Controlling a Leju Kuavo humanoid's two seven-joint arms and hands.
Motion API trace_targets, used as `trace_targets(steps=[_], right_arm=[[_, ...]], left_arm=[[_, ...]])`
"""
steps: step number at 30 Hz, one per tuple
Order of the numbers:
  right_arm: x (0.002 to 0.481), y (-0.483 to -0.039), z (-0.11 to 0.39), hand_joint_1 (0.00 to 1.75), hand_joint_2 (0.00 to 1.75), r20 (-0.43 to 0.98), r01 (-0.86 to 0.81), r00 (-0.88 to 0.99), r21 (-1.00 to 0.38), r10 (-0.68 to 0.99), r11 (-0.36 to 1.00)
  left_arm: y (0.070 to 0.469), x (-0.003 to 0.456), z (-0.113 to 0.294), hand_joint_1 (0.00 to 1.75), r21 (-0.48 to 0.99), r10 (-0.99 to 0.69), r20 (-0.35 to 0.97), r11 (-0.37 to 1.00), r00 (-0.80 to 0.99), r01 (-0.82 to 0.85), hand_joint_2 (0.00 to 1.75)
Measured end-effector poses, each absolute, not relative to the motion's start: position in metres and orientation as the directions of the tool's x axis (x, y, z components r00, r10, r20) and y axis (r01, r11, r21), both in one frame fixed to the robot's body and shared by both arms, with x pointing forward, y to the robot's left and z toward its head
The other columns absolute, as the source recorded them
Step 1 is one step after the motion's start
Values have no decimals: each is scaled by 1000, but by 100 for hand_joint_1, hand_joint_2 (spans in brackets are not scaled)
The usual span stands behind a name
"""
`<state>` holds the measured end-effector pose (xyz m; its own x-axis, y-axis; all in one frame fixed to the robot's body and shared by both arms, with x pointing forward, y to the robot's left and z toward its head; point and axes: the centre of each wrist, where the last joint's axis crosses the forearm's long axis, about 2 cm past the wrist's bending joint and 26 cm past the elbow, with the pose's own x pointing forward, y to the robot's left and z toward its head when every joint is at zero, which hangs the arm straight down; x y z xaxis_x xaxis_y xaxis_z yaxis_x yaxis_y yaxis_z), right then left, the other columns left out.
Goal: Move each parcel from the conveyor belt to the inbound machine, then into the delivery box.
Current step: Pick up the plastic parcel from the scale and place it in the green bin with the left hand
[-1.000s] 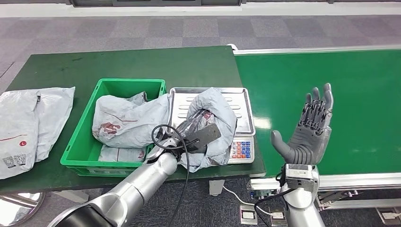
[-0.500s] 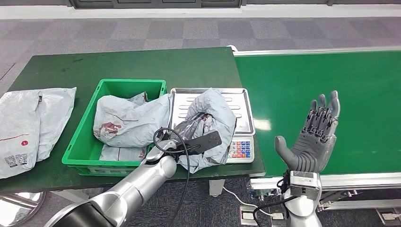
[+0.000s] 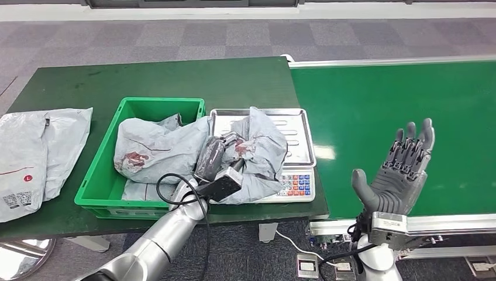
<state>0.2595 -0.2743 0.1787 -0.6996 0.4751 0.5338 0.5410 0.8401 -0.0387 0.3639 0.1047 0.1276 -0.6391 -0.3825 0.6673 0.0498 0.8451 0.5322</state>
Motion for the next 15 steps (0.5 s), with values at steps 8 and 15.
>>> trace_targets(steps=[8, 15], right_arm=[[248, -280, 175, 0, 175, 537, 570, -681, -39, 498, 821], [231, -280, 173, 0, 175, 533, 573, -678, -50, 507, 818]], left_arm=[[130, 366, 171, 175, 427, -468, 464, 862, -752, -273, 175], [189, 383, 205, 175, 514, -748, 197, 629, -634, -583, 175]])
